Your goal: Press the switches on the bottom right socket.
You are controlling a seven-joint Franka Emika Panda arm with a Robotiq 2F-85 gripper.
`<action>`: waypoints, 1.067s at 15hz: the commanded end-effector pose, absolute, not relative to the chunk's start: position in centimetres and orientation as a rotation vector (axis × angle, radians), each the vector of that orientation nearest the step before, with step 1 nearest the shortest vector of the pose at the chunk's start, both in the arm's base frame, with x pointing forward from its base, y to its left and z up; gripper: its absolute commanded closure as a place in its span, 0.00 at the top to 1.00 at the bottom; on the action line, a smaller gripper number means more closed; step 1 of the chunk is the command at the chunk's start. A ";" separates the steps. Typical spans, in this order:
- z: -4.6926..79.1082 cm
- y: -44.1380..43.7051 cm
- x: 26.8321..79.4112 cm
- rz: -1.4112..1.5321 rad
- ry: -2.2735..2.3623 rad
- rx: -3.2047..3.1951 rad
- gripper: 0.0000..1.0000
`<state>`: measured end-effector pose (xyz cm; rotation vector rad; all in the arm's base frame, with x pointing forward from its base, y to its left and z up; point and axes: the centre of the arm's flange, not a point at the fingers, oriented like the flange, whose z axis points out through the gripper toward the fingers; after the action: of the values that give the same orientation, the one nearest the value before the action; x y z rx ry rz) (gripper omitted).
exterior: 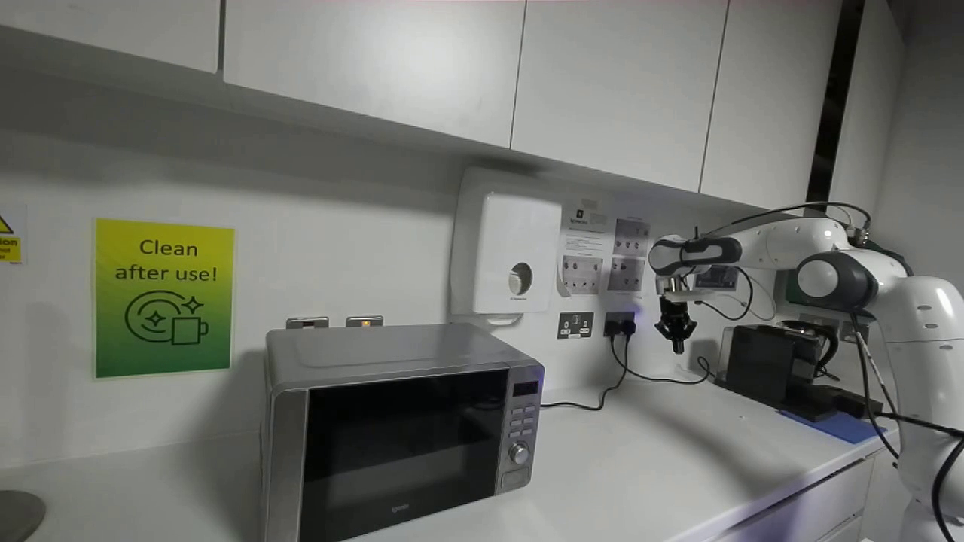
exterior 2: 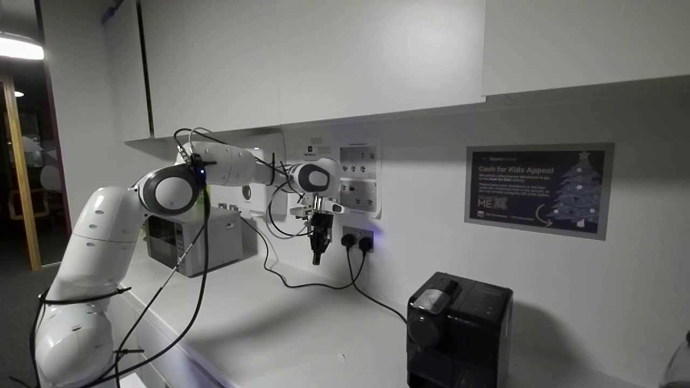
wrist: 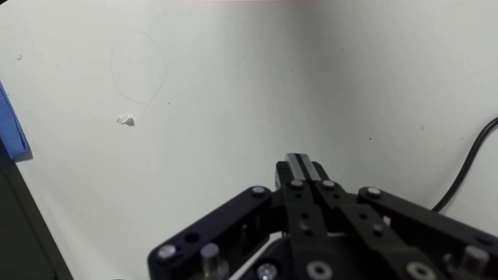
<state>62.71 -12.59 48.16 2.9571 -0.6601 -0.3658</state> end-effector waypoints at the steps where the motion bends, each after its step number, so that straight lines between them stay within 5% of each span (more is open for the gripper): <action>1: 48.2 -12.6 62.7 -0.366 -0.660 2.957 0.01; 16: 40.8 -7.3 51.8 -0.313 -0.169 2.810 0.00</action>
<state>57.68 -7.77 40.11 2.8068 -0.2971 -0.3804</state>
